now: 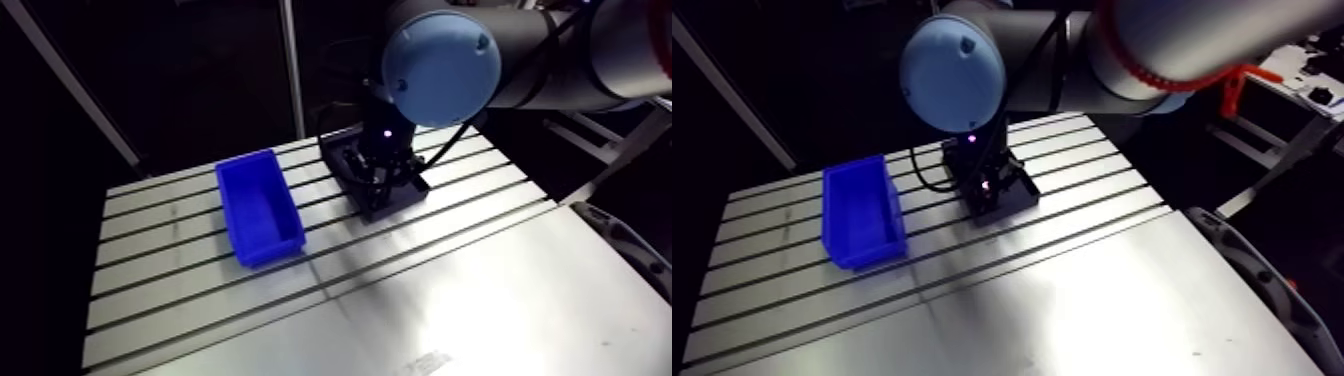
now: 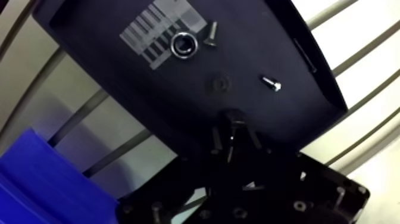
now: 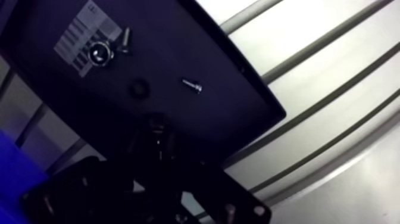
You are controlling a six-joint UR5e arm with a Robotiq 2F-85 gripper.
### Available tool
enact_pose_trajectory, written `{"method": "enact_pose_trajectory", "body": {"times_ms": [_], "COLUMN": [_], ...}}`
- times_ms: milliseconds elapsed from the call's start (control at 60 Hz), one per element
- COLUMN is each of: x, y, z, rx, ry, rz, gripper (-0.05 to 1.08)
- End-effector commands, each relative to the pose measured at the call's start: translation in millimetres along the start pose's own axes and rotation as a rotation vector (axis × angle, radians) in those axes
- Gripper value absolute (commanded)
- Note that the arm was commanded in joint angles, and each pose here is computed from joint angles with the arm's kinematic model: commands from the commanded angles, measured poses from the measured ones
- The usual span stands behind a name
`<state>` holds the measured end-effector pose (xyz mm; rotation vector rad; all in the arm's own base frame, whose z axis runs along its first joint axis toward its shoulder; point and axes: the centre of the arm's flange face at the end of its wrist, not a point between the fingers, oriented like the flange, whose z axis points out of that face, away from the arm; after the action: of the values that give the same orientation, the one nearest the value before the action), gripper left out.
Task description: Pick up the M10 bolt from the tray and put it into the blue bin.
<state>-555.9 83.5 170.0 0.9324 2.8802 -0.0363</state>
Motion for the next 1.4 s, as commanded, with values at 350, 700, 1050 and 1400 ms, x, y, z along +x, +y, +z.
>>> {"method": "enact_pose_trajectory", "body": {"times_ms": [350, 700, 1050, 1400], "x": [0, 0, 0, 7], "y": [0, -1, -1, -1], "z": [4, 5, 4, -18], "rx": [-0.004, -0.004, -0.002, 0.009], "ry": [-0.008, -0.009, -0.008, 0.028], "rz": [0.000, -0.004, -0.006, -0.027], "gripper": [0.72, 0.77, 0.94, 1.04]}}
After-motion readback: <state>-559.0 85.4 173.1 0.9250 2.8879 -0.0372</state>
